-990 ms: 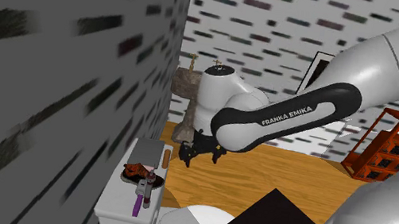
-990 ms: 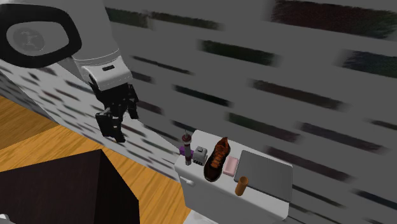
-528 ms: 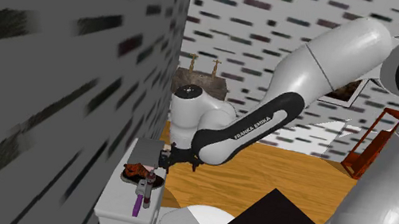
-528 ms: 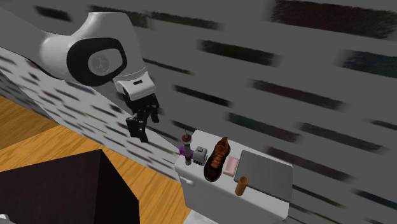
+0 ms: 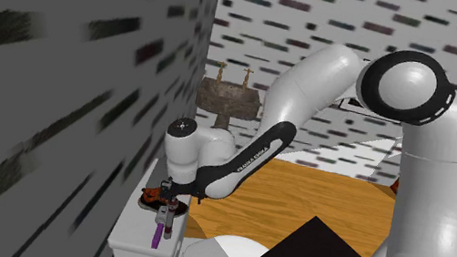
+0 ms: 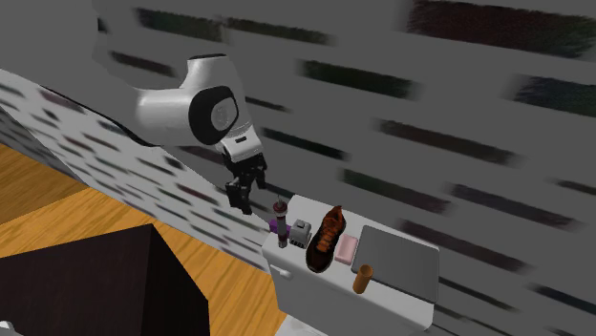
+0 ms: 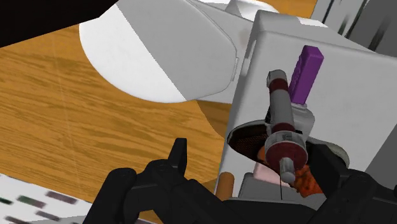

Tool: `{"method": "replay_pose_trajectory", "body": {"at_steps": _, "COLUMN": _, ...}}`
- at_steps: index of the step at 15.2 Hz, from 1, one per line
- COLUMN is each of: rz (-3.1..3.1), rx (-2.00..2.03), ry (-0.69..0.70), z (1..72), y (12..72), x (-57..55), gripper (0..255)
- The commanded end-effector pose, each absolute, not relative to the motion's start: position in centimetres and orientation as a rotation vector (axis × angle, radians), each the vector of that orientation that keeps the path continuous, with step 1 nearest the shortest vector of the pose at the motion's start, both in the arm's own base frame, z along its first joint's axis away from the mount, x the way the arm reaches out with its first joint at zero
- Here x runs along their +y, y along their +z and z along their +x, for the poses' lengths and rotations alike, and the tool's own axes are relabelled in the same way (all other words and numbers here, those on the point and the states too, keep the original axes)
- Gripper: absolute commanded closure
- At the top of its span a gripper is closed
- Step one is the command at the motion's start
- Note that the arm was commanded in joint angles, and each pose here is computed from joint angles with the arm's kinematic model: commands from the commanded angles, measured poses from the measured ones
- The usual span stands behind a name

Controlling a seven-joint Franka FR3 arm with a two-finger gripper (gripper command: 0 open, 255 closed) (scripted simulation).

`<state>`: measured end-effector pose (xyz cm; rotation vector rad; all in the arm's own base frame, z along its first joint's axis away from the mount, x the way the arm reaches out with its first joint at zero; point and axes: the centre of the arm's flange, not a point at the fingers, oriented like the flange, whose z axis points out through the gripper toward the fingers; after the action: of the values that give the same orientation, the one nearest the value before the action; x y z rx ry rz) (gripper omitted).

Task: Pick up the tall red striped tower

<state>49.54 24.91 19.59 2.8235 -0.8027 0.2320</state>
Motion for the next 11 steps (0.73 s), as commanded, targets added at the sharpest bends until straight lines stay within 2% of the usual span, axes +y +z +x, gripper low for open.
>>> {"method": "replay_pose_trajectory", "body": {"at_steps": 1, "rz": 2.803, "rx": -0.835, "ry": 0.255, "z": 51.4, "y": 17.1, "x": 25.5, "gripper": 0}}
{"method": "replay_pose_trajectory", "body": {"at_steps": 4, "rz": 2.777, "rx": -0.880, "ry": 0.285, "z": 53.8, "y": 14.2, "x": 26.6, "gripper": 0}}
{"method": "replay_pose_trajectory", "body": {"at_steps": 11, "rz": 2.776, "rx": -0.881, "ry": 0.285, "z": 53.9, "y": 10.9, "x": 26.6, "gripper": 0}}
